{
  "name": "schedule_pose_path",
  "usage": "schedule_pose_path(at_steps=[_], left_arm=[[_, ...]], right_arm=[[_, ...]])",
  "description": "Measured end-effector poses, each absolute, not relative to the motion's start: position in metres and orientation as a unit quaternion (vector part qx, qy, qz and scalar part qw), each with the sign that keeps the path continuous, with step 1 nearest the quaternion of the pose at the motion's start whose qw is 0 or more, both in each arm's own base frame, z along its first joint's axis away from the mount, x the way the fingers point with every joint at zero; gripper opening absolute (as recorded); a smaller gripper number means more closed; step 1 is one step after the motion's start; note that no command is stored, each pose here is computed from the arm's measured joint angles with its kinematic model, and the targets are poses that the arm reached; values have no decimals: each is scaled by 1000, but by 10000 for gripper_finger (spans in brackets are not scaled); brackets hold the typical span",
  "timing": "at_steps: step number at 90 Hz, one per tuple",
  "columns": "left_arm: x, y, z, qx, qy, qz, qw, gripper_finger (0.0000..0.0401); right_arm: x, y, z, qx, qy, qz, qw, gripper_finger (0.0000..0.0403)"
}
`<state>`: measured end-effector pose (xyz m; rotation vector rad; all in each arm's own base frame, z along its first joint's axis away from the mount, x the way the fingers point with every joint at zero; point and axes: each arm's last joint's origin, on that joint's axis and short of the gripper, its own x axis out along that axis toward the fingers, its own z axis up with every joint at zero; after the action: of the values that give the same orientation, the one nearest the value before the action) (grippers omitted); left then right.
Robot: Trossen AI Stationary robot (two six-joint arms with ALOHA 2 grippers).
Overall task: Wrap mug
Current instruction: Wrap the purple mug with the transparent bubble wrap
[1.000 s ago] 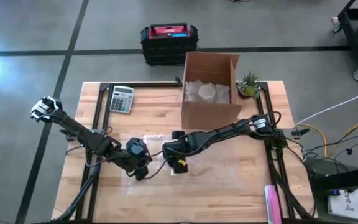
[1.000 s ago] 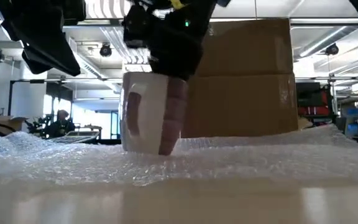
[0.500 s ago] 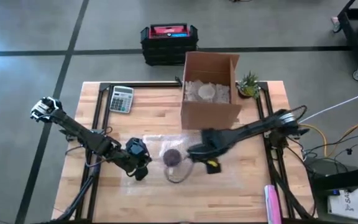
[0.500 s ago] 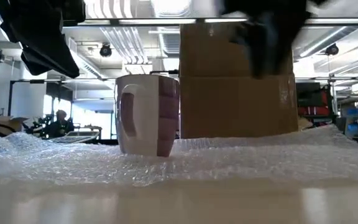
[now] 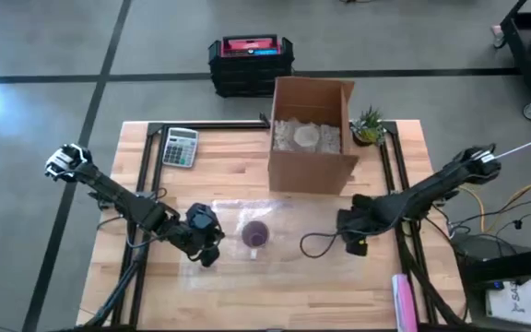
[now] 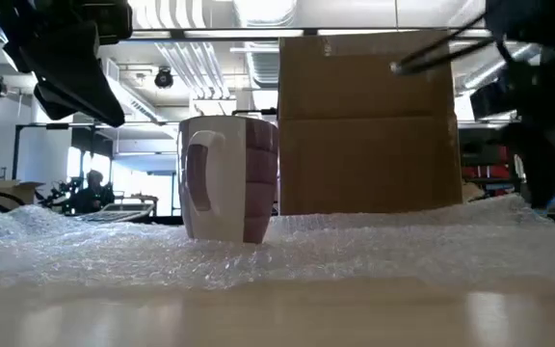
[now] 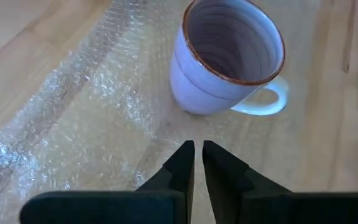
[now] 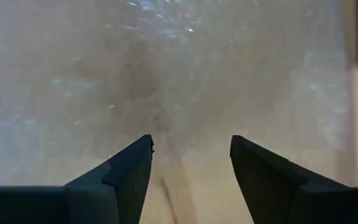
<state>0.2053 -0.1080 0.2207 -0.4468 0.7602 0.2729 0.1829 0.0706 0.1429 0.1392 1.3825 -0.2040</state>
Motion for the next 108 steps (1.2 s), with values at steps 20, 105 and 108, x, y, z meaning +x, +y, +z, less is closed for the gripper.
schedule_pose_path(at_steps=[20,105,108], left_arm=[[205,-108,218,-205,370,129,897,20],[204,-109,184,-220,240,36,945,20],[207,-111,191,-211,239,32,947,20]], right_arm=[[198,80,119,115,539,24,834,122],[412,97,190,-142,304,117,935,0],[420,93,181,-142,326,112,928,0]])
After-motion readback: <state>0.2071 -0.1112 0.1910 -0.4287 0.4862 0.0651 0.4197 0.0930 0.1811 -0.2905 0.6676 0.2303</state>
